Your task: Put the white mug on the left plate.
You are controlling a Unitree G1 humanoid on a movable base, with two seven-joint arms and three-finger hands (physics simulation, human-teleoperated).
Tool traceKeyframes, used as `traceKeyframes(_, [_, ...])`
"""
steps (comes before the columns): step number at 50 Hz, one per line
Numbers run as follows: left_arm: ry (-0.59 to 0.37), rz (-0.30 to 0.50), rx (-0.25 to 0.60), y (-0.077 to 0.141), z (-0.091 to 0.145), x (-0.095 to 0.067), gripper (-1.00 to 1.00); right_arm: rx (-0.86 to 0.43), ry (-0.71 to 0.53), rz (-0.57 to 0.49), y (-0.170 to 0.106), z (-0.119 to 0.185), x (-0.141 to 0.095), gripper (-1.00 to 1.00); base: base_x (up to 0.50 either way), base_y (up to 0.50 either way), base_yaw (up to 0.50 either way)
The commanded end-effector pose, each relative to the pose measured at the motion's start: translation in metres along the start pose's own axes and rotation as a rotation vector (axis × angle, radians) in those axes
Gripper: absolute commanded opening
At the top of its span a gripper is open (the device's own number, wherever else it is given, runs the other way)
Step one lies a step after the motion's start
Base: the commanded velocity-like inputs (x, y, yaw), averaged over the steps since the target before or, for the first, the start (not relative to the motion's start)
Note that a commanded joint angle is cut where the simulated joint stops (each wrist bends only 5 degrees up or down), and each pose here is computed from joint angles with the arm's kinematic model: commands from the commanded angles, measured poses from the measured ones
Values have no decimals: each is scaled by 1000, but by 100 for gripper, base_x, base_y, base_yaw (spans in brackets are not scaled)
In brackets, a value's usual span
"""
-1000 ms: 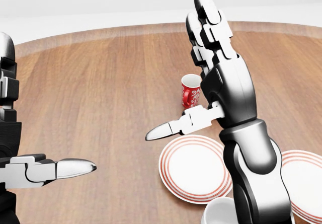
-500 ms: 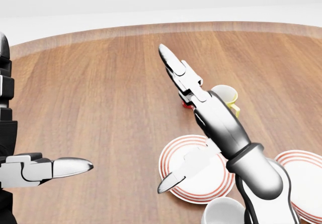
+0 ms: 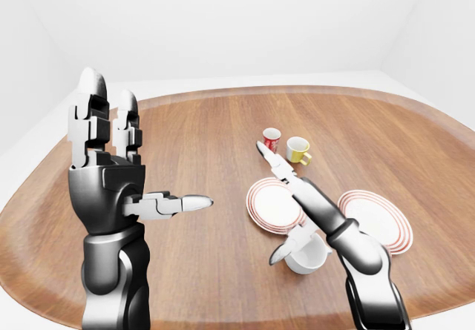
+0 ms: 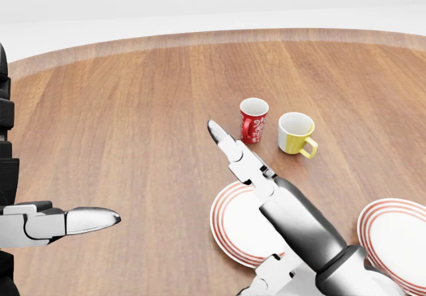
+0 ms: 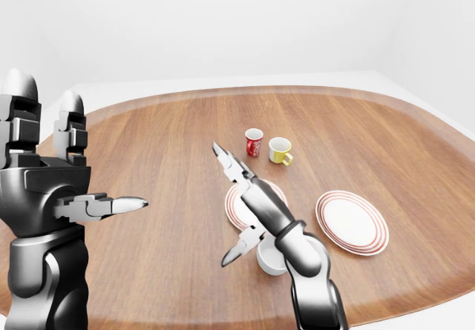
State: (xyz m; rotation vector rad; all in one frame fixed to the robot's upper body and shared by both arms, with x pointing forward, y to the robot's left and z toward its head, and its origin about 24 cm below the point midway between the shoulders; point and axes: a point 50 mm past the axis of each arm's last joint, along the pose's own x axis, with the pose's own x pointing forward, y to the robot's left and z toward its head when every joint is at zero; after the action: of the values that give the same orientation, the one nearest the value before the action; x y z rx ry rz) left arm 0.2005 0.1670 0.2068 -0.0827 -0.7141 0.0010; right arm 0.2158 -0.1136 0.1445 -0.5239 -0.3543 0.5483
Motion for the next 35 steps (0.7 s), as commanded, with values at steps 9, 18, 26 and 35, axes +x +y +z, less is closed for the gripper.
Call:
traceKeyframes(9, [-2,-1,0,0,1,0,95,-89,193,40,14,-15,-27,100,0,0,0])
traceKeyframes(18, [1,-2,1,0,0,-1,95,-157,251,35,12,-14,-36,100,0,0,0])
traceKeyframes(26, [-3,-2,1,0,1,0,95,-177,312,30,13,-18,-44,100,0,0,0])
traceKeyframes(35, [-7,-4,0,-1,2,0,95,-221,358,4,8,-19,-49,100,0,0,0])
